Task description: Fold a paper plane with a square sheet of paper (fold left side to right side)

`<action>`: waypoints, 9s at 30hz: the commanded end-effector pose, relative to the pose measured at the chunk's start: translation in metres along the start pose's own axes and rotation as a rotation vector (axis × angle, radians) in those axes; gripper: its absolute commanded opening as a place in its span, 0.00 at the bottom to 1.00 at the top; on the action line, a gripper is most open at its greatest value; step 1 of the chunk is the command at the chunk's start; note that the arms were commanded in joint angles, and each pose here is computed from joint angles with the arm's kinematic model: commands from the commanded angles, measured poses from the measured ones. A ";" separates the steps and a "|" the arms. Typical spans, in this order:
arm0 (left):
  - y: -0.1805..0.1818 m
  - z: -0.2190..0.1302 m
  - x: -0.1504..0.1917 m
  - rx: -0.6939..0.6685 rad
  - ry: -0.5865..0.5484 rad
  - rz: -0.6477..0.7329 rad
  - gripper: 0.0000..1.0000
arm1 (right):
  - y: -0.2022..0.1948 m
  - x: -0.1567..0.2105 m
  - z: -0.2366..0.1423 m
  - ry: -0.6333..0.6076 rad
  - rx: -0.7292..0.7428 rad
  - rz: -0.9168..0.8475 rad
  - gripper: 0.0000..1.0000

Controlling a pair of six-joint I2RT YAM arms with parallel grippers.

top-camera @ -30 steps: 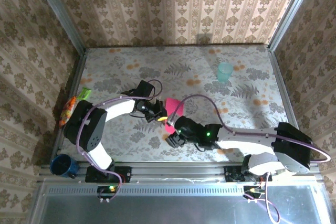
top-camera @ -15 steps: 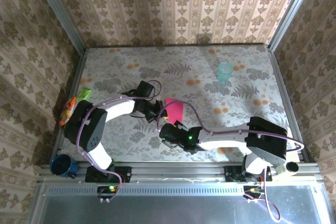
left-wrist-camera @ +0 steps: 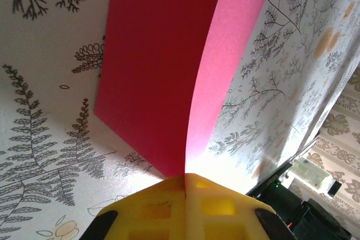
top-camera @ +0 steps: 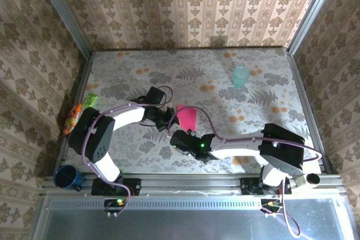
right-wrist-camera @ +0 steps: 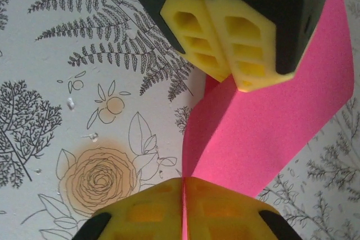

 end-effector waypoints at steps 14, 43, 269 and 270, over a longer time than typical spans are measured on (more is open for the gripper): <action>-0.024 -0.069 -0.032 0.081 -0.147 0.155 0.39 | -0.004 0.008 -0.006 -0.053 -0.332 0.317 0.00; -0.001 0.048 -0.041 -0.126 0.142 0.300 0.10 | -0.006 0.024 0.011 0.025 -0.516 0.536 0.00; 0.069 0.038 0.017 -0.247 0.077 0.224 0.02 | -0.002 0.032 0.013 0.258 -0.660 0.828 0.02; 0.068 0.038 0.017 -0.244 0.077 0.226 0.02 | -0.003 0.034 0.015 0.265 -0.652 0.832 0.02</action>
Point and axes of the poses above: each hand's point on the last joint's axis, 136 mm out from that joint toward the fingers, its own z axis out along the fingers, its own y axis along the line the jaws close on, x = y × z, the point moved 1 cm from there along -z, back along the fingers, and after that the axes turned 2 degrees about -z, right-handed, at the moved point
